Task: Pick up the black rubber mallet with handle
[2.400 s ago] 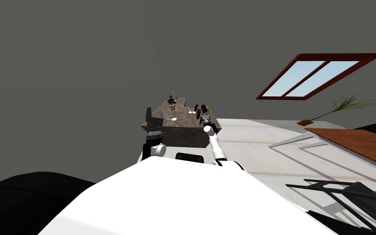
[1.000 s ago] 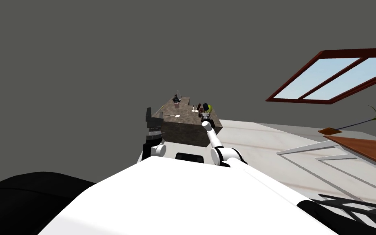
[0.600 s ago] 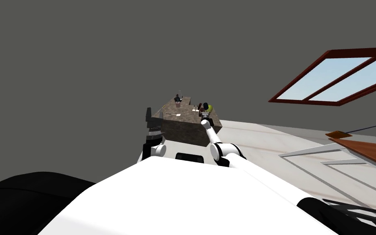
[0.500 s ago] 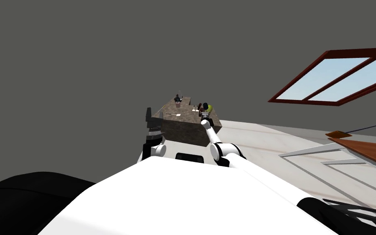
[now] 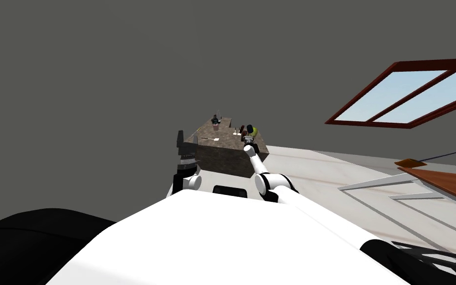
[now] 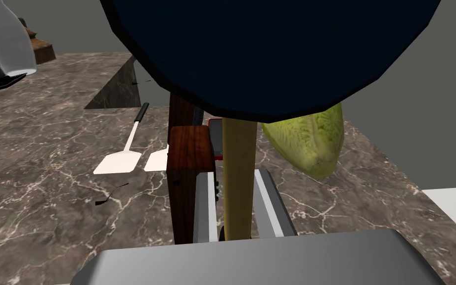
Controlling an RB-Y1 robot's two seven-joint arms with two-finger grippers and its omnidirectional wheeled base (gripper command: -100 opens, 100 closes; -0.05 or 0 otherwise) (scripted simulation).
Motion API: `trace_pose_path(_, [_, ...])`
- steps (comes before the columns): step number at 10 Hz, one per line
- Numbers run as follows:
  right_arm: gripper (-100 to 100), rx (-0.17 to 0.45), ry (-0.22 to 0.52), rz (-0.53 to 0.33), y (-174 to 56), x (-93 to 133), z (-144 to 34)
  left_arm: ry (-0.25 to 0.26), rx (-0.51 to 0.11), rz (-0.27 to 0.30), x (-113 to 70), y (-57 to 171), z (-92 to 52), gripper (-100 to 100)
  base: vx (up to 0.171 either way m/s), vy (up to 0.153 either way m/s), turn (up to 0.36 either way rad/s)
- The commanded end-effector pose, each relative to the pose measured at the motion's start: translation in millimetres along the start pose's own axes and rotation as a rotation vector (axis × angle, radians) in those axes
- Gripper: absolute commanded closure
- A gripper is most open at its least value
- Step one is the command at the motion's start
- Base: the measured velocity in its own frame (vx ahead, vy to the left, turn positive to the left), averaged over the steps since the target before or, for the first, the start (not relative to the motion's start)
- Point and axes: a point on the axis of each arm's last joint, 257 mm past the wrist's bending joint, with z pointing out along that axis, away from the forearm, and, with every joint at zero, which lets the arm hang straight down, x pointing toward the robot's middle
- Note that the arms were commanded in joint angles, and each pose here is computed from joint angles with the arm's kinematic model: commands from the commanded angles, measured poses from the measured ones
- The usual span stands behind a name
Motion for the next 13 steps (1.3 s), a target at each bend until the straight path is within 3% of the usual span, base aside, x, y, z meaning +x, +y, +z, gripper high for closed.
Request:
trace_pose_path(1, [0,0.000,0.000,0.000,0,0,0.0,0.000,0.000,0.000,0.0,0,0.0,0,0.000,0.000,0.000])
trace_pose_path(2, [100,0.036,-0.030,-0.015,-8,-16,-9.3,0.000,0.000,0.000,0.0,0,0.0,0,0.076,0.049,-0.188])
trace_pose_path(4, [100,0.030,-0.019,-0.009,-2,-14,-12.8,0.000,0.000,0.000,0.0,0,0.0,0,0.085,0.047,-0.084])
trace_pose_path(5, [100,0.075,-0.046,-0.023,-13,-28,-21.2,0.000,0.000,0.000,0.0,0,0.0,0,0.100,0.037,-0.169])
trace_pose_path(6, [100,0.067,-0.045,-0.020,-7,-31,-25.0,0.000,0.000,0.000,0.0,0,-0.1,0,0.085,0.051,-0.122])
trace_pose_path(8, [100,0.058,-0.017,-0.013,-2,-20,-26.3,0.000,0.000,0.000,0.0,0,0.0,0,0.021,0.015,0.002])
trace_pose_path(9, [100,0.103,-0.054,-0.027,-14,-37,-36.4,0.000,0.000,0.000,0.0,0,0.0,0,0.067,0.027,-0.194])
trace_pose_path(10, [100,0.099,-0.060,-0.025,-10,-43,-39.9,0.000,0.000,0.000,-0.1,0,-0.1,0,0.096,0.051,-0.121])
trace_pose_path(12, [100,0.088,-0.017,-0.017,-4,-24,-41.6,0.000,0.000,0.000,0.0,0,0.0,0,0.025,0.021,0.000])
trace_pose_path(13, [100,0.134,-0.059,-0.029,-16,-45,-54.0,0.000,0.000,0.000,0.0,0,0.0,0,0.064,0.037,-0.210])
